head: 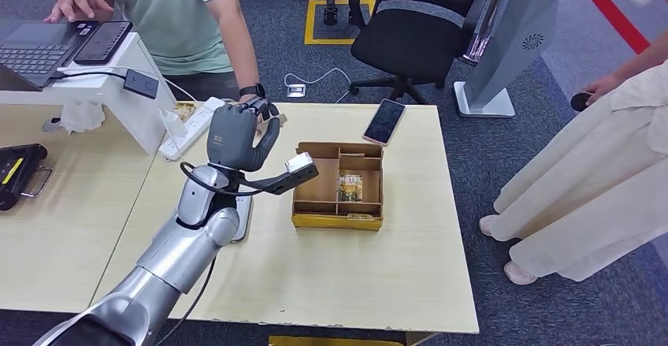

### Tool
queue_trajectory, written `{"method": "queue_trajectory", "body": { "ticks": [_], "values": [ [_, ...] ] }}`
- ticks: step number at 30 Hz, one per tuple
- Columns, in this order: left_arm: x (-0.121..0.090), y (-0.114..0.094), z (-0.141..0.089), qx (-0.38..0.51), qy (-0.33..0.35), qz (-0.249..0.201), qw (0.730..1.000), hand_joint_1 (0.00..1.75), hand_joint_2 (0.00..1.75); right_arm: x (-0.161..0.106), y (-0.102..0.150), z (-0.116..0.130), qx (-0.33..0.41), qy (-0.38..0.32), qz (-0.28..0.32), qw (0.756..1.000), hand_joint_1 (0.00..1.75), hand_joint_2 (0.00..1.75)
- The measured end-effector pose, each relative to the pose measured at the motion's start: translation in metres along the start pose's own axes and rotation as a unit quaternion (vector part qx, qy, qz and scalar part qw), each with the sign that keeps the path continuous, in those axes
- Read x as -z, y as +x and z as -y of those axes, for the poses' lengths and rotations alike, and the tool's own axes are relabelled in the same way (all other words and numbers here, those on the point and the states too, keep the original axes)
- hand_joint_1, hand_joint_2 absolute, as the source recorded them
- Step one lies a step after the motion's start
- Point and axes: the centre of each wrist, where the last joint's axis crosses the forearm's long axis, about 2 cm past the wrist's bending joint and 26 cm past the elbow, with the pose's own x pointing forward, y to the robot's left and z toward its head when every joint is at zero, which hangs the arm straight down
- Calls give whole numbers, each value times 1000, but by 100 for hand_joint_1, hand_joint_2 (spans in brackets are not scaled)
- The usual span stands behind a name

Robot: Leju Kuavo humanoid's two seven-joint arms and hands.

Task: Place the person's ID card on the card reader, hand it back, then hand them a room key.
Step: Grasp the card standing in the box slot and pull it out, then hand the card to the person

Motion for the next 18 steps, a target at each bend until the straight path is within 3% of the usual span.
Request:
{"method": "queue_trajectory", "body": {
  "ticks": [6,18],
  "values": [
    [22,-4,-9,20,55,-12,998,175,175,1,4,1,-7,1,5,1000,0,0],
    [55,-4,-10,69,86,-30,993,175,175,2,10,1,-22,5,17,1000,0,0]
  ]
}}
